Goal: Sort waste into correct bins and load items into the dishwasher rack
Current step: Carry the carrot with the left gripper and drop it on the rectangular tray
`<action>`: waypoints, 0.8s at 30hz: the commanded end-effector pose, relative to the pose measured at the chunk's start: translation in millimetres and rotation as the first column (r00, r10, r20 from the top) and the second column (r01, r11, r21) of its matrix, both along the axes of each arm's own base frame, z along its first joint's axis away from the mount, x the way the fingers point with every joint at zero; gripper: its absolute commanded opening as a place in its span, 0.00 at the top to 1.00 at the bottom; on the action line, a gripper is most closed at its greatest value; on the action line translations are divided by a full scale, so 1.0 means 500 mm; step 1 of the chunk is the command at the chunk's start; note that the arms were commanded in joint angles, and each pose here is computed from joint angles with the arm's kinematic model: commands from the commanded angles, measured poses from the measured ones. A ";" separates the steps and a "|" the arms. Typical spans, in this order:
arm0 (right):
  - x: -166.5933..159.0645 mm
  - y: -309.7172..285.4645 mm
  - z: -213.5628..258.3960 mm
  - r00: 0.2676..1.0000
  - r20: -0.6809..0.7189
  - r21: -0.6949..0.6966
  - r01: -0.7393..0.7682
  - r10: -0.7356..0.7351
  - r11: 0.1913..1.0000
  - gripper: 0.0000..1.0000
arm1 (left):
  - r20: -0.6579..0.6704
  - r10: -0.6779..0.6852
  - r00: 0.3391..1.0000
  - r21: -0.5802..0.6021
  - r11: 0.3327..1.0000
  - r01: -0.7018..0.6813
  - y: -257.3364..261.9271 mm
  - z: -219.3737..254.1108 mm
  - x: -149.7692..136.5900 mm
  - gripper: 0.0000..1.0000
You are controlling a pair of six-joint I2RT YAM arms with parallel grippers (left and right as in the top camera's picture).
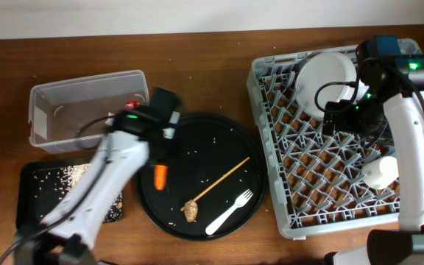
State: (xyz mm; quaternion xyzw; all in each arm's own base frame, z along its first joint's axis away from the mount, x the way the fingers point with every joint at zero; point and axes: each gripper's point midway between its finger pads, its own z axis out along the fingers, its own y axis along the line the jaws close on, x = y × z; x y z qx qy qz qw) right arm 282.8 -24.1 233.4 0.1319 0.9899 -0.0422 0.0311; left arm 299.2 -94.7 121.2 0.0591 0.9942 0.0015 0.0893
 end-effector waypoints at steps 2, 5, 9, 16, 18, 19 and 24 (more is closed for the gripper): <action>-0.005 -0.009 0.012 1.000 0.023 -0.021 0.005 -0.004 1.000 0.02 | 0.027 0.296 0.955 0.005 0.955 -0.296 0.184 0.054 -0.006 0.99; -0.005 -0.009 0.012 1.000 0.023 -0.021 0.005 -0.004 1.000 0.02 | 0.020 0.456 0.890 0.006 0.890 -0.456 0.279 0.058 -0.023 0.99; -0.005 -0.009 0.012 1.000 0.023 -0.021 0.005 -0.004 1.000 0.02 | 0.010 0.685 0.729 -0.005 0.729 -0.685 0.389 0.040 -0.056 0.99; -0.005 -0.009 0.012 1.000 0.023 -0.020 0.005 -0.004 1.000 0.02 | -0.024 0.916 0.400 -0.013 0.400 -0.916 0.521 -0.045 -0.150 0.99; -0.005 -0.009 0.012 1.000 0.023 -0.020 0.005 -0.004 1.000 0.02 | -0.023 0.935 0.354 -0.032 0.353 -0.935 0.541 -0.066 -0.163 0.99; -0.005 -0.009 0.012 1.000 0.023 -0.020 0.005 -0.004 1.000 0.02 | -0.024 0.940 0.339 -0.046 0.338 -0.940 0.545 -0.075 -0.166 0.99; -0.006 -0.009 0.012 1.000 0.021 -0.020 0.005 -0.004 1.000 0.02 | 0.026 0.950 0.311 -0.082 0.313 -0.946 0.564 -0.123 -0.161 0.99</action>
